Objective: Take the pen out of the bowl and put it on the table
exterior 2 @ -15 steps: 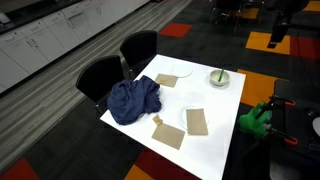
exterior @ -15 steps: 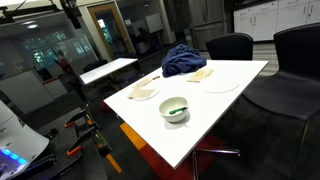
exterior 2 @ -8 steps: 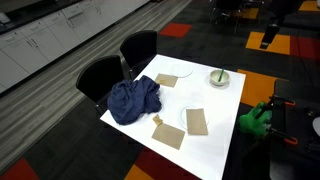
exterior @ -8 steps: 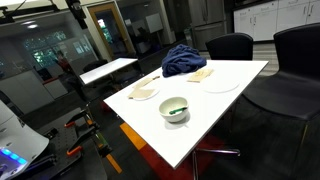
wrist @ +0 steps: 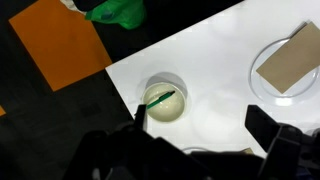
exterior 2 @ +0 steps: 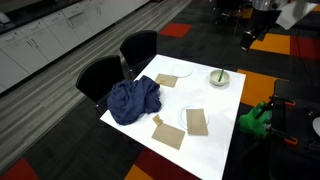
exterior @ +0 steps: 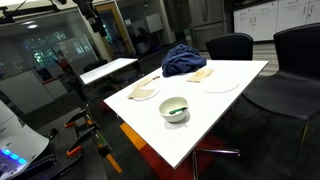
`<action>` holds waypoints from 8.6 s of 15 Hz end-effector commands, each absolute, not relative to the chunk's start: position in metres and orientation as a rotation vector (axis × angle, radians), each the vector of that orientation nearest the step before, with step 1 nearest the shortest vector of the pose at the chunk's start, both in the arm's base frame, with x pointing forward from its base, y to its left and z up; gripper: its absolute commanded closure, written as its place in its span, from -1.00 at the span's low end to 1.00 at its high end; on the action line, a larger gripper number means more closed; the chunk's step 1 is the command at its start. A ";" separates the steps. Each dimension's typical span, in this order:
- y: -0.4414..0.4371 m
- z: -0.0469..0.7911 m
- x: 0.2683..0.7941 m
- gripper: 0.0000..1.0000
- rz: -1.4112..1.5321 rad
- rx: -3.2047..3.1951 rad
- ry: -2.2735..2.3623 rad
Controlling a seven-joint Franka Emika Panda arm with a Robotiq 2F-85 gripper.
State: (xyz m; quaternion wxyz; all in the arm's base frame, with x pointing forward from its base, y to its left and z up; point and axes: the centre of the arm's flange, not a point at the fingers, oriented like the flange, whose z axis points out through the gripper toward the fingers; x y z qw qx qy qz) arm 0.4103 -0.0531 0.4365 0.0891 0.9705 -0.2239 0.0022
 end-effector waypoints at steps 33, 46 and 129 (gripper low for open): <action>-0.160 0.185 0.478 -1.00 0.379 2.196 -1.805; -0.168 0.135 0.486 -0.28 0.350 2.187 -1.787; -0.102 0.271 0.587 0.93 0.283 2.627 -1.574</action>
